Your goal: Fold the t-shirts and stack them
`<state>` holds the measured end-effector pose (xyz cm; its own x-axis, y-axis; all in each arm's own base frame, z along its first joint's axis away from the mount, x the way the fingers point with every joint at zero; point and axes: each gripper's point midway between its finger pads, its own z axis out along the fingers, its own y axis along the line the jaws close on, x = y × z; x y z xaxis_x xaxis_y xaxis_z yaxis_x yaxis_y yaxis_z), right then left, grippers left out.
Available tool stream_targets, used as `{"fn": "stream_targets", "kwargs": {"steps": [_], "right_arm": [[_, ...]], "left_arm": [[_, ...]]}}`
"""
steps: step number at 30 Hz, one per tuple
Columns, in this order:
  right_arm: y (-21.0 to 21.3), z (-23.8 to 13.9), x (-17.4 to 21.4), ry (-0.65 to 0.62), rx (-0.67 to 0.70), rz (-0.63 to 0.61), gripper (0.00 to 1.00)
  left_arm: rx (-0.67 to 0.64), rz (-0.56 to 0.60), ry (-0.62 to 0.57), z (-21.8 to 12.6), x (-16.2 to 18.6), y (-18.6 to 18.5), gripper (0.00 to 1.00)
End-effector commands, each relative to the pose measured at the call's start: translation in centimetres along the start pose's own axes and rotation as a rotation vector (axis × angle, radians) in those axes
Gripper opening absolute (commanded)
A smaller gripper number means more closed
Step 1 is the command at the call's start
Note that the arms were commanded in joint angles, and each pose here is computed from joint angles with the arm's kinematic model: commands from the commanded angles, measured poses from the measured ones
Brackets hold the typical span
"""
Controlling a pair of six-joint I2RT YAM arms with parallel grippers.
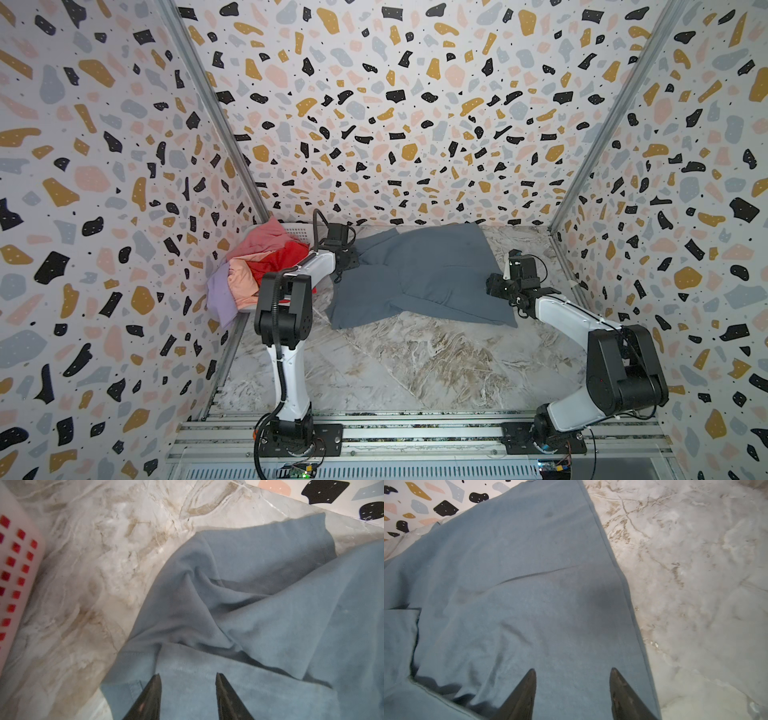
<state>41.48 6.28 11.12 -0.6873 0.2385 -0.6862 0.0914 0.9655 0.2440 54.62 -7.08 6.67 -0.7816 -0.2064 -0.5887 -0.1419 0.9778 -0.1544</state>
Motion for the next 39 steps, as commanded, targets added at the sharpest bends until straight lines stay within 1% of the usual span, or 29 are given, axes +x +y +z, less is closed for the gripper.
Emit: {"fn": "stream_targets", "kwargs": {"steps": [1, 6, 10, 20, 23, 26, 29, 34, 36, 39], "right_arm": [[-0.3, -1.2, -1.8, -0.038, -0.001, 0.034, 0.57], [-1.1, -1.0, -2.1, -0.038, 0.015, 0.049, 0.57], [-1.2, -0.5, -2.5, -0.032, 0.022, 0.046, 0.57], [-1.1, 0.3, -3.0, -0.023, 0.026, 0.038, 0.57], [-1.2, 0.4, -2.7, -0.018, 0.028, 0.038, 0.57], [-1.3, 0.4, -2.6, -0.016, 0.035, 0.034, 0.57], [-1.4, 0.7, -2.4, -0.008, 0.037, 0.033, 0.57], [-1.3, 1.1, -2.3, -0.003, 0.028, 0.032, 0.57], [-1.2, 1.4, -2.3, -0.001, 0.023, 0.030, 0.57], [-1.1, 1.6, -2.4, 0.001, 0.017, 0.026, 0.57]], "left_arm": [[-0.046, 0.008, -0.006, 0.6, -1.0, 0.9, 0.40], [-0.073, 0.000, 0.021, 1.7, 0.0, 1.6, 0.38], [-0.067, 0.001, 0.041, 2.4, 0.8, 1.8, 0.38], [-0.075, 0.021, 0.047, 3.7, 1.3, 2.0, 0.35], [-0.070, 0.023, 0.050, 4.0, 1.5, 1.9, 0.32], [-0.069, 0.021, 0.046, 3.9, 1.4, 1.9, 0.25], [-0.077, 0.021, 0.031, 3.5, 1.0, 2.0, 0.13], [-0.097, 0.017, -0.007, 2.3, 0.0, 2.3, 0.13], [-0.105, 0.018, -0.009, 2.0, -0.2, 2.4, 0.18], [-0.107, 0.019, -0.010, 1.8, -0.2, 2.4, 0.19]]}}
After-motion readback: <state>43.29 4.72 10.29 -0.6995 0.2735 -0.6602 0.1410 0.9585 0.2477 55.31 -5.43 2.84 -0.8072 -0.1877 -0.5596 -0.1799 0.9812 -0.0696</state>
